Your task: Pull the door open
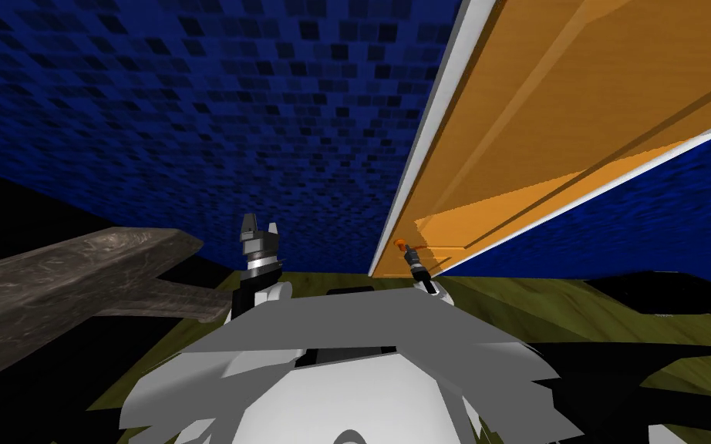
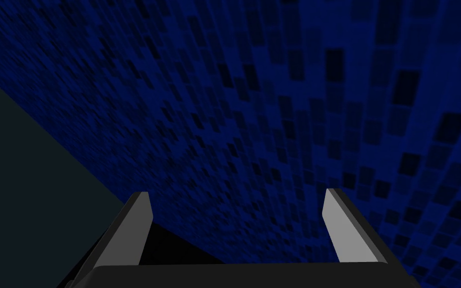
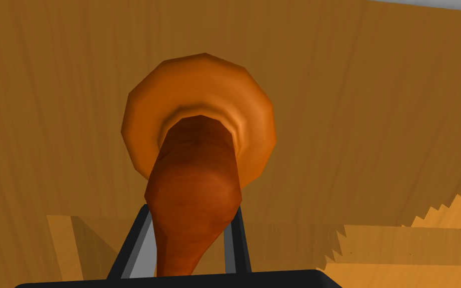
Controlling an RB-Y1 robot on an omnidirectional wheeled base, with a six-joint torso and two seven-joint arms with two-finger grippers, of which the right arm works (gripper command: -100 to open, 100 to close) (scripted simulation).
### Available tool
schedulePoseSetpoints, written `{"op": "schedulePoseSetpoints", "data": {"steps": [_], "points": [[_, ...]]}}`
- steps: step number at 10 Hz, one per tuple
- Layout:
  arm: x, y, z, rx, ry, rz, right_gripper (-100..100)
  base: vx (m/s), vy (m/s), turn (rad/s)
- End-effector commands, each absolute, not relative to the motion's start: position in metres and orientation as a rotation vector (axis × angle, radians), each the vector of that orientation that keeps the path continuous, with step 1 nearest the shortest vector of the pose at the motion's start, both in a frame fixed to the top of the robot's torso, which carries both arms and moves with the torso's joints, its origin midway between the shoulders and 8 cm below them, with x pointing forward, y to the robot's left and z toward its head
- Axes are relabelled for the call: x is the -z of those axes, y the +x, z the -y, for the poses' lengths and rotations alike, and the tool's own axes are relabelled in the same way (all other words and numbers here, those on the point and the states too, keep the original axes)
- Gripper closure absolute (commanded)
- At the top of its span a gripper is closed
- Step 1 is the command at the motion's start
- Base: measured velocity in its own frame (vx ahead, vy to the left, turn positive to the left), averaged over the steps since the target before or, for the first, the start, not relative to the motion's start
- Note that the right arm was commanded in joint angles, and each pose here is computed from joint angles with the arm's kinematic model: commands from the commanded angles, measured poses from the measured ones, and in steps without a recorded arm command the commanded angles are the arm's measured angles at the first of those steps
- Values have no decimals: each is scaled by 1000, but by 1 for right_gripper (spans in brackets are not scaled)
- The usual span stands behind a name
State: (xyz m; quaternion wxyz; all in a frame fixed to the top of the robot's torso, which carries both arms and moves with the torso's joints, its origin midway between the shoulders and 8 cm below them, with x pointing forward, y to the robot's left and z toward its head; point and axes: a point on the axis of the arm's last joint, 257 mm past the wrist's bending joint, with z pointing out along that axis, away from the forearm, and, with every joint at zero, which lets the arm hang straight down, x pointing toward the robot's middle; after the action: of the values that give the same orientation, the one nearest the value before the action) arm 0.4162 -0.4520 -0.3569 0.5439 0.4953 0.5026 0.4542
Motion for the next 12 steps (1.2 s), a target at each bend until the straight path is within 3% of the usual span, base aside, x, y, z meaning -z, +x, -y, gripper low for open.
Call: {"op": "schedulePoseSetpoints", "data": {"steps": [1,12], "points": [[356,410,453,-1089,1165,-1204,100,-115,-42,148],[359,357,459,-1169,1114,-1289,100,-192,-69,141]]}}
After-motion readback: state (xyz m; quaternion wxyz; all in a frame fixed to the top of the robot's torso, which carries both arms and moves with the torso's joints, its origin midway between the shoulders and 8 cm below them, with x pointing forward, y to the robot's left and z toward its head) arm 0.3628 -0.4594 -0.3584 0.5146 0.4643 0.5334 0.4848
